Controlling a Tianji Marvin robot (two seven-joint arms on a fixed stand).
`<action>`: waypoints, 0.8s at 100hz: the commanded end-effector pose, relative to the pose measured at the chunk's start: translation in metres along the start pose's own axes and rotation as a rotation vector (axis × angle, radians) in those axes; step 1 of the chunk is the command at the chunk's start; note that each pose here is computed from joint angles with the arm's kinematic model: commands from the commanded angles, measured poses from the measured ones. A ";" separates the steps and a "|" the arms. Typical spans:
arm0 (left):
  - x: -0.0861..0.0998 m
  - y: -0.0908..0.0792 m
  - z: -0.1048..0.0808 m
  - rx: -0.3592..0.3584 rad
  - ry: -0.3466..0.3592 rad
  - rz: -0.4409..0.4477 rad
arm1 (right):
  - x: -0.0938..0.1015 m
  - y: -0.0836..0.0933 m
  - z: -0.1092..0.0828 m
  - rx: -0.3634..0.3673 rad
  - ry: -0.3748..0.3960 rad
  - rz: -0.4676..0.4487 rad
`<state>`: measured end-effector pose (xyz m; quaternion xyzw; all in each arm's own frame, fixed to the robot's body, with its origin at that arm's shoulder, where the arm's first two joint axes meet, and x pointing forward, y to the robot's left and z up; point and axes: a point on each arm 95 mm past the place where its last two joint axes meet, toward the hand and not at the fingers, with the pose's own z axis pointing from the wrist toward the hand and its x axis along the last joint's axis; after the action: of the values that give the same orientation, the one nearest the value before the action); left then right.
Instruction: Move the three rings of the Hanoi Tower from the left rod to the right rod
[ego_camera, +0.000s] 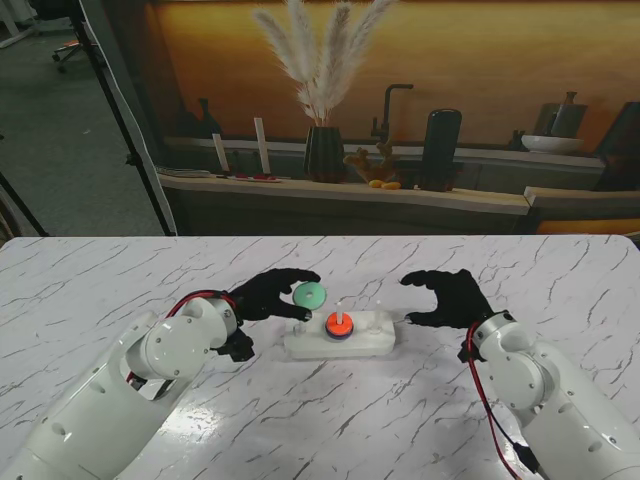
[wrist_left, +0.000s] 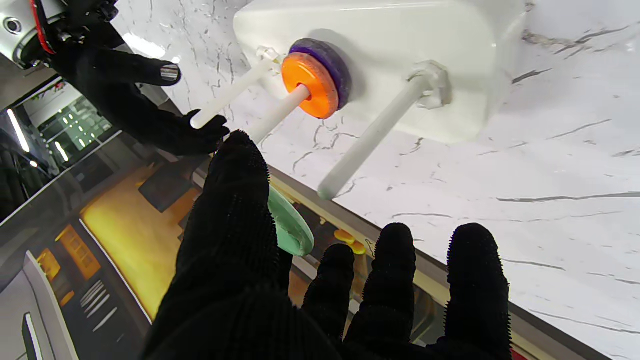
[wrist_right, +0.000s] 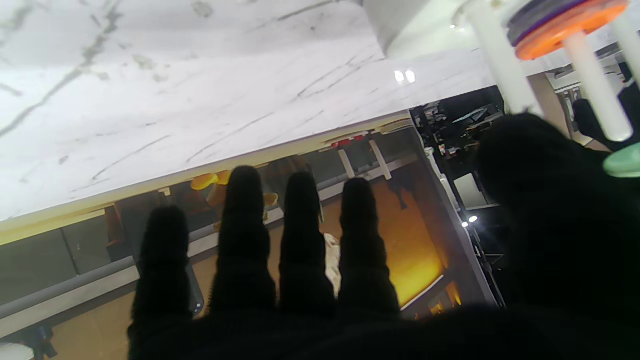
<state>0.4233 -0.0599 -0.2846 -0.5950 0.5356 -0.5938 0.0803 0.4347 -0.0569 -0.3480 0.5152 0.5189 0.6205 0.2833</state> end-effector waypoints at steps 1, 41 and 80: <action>0.008 0.000 0.004 -0.007 0.031 0.021 | -0.003 -0.007 -0.003 0.012 -0.018 0.008; 0.024 0.012 0.028 -0.007 0.060 -0.026 | -0.020 -0.015 -0.010 0.036 -0.089 0.011; 0.043 0.018 0.049 -0.053 0.092 -0.032 | -0.033 -0.017 -0.017 0.041 -0.137 0.012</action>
<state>0.4404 -0.1166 -0.2881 -0.5843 0.5417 -0.6027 0.0450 0.4300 -0.0874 -0.3674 0.5589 0.5073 0.5796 0.3072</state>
